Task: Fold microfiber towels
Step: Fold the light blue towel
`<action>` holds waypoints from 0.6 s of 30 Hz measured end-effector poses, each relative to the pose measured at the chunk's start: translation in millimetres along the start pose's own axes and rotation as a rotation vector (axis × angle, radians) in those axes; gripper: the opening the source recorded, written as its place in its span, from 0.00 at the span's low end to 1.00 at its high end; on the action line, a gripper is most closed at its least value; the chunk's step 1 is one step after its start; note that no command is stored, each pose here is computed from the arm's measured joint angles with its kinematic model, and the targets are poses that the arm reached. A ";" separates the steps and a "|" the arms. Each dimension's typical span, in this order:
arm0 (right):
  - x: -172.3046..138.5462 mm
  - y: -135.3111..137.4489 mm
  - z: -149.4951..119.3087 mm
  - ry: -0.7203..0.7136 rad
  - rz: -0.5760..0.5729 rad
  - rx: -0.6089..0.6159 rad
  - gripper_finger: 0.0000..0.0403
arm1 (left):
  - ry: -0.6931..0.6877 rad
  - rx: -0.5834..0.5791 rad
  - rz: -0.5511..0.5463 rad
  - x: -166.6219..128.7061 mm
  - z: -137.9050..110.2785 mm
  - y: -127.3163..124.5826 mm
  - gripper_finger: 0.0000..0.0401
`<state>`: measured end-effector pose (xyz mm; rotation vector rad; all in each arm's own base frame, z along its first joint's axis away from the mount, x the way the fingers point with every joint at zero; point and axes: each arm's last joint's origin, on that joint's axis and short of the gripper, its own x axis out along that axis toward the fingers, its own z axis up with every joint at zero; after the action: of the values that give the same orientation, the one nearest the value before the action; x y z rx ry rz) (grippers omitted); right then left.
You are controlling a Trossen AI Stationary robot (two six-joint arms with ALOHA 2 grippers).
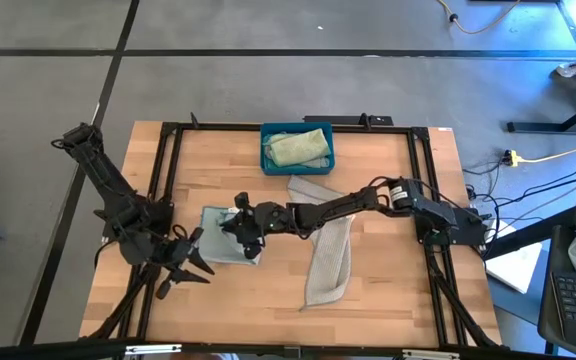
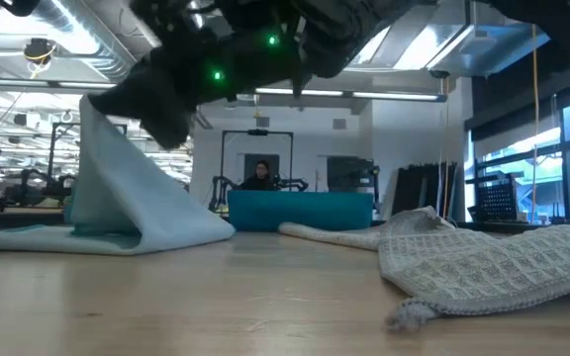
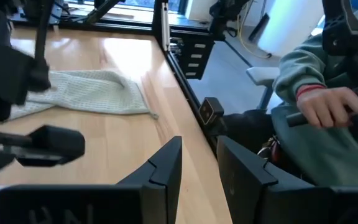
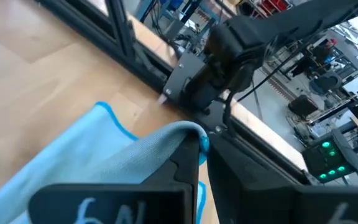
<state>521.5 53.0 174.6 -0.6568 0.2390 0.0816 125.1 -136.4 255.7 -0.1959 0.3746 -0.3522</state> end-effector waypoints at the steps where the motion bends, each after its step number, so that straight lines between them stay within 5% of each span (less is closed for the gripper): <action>1: 1.0 0.8 -1.9 0.000 -0.001 0.000 0.09 | 0.000 -0.002 0.000 0.0 0.0 0.0 0.24; 7: 0.8 -3.4 -0.1 -0.021 -0.027 0.005 0.09 | 0.038 -0.095 0.066 -0.2 -5.7 4.1 0.24; 14: 0.4 -5.2 3.2 -0.036 -0.031 0.006 0.09 | 0.142 -0.395 0.349 -1.4 -29.8 20.1 0.24; 18: 0.4 -5.3 3.0 -0.036 -0.030 0.006 0.09 | 0.026 -0.468 0.497 4.4 -38.3 25.2 0.24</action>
<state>523.3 50.6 180.0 -0.6521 0.1945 0.0634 121.6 -119.4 213.0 -0.5428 0.5132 0.2296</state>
